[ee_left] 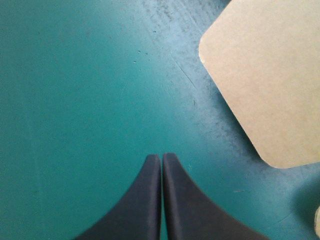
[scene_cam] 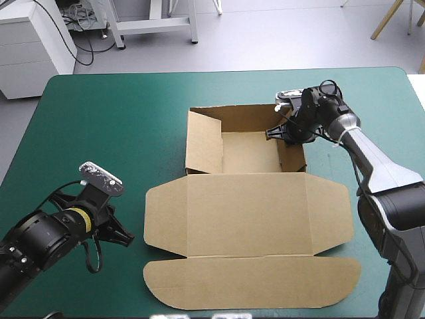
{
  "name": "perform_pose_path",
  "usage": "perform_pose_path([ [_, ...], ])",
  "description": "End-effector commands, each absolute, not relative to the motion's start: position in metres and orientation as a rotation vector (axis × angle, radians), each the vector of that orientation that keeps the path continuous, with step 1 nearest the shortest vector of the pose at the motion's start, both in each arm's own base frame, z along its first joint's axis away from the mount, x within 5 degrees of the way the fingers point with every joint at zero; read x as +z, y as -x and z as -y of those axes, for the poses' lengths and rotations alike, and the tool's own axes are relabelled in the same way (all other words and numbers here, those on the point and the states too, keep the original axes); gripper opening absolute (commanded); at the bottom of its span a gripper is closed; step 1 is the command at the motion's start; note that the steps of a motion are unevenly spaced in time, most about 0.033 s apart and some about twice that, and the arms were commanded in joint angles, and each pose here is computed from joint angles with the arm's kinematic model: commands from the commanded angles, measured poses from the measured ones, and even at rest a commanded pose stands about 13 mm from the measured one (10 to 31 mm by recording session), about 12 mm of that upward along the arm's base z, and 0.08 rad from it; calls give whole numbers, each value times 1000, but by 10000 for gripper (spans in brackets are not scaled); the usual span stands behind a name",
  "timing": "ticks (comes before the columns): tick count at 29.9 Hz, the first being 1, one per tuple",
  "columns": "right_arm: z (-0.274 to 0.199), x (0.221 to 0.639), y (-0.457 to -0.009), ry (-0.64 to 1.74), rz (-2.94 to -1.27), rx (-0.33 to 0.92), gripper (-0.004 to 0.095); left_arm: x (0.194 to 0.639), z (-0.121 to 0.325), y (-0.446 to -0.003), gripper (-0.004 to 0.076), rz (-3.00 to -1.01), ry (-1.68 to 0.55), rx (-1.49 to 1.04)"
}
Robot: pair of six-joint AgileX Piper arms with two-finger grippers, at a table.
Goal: Fold the box
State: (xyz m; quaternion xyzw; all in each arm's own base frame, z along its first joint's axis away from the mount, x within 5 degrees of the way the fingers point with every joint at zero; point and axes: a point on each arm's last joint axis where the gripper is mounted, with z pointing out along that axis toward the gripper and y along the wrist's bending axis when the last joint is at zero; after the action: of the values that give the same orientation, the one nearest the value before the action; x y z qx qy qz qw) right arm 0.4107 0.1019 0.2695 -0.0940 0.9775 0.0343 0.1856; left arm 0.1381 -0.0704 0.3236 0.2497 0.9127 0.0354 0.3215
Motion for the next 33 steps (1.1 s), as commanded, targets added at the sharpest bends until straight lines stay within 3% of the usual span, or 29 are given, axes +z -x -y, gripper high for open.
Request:
perform_pose_path([
  [1,-97,301,-407,261,-2657,96,-15,336,71,-139,-10,-2321,-630,72],
  [7,-92,305,-408,247,-2634,86,-19,335,70,-139,-10,-2336,-630,82],
  [13,-55,325,-408,155,-2571,36,-19,333,67,-137,-10,-2366,-630,107],
  [23,78,347,-391,-208,-2529,-109,-19,334,68,-138,-10,-2352,-631,101],
  [33,171,347,-362,-430,-2489,-220,-19,335,69,-139,-10,-2332,-633,97],
])
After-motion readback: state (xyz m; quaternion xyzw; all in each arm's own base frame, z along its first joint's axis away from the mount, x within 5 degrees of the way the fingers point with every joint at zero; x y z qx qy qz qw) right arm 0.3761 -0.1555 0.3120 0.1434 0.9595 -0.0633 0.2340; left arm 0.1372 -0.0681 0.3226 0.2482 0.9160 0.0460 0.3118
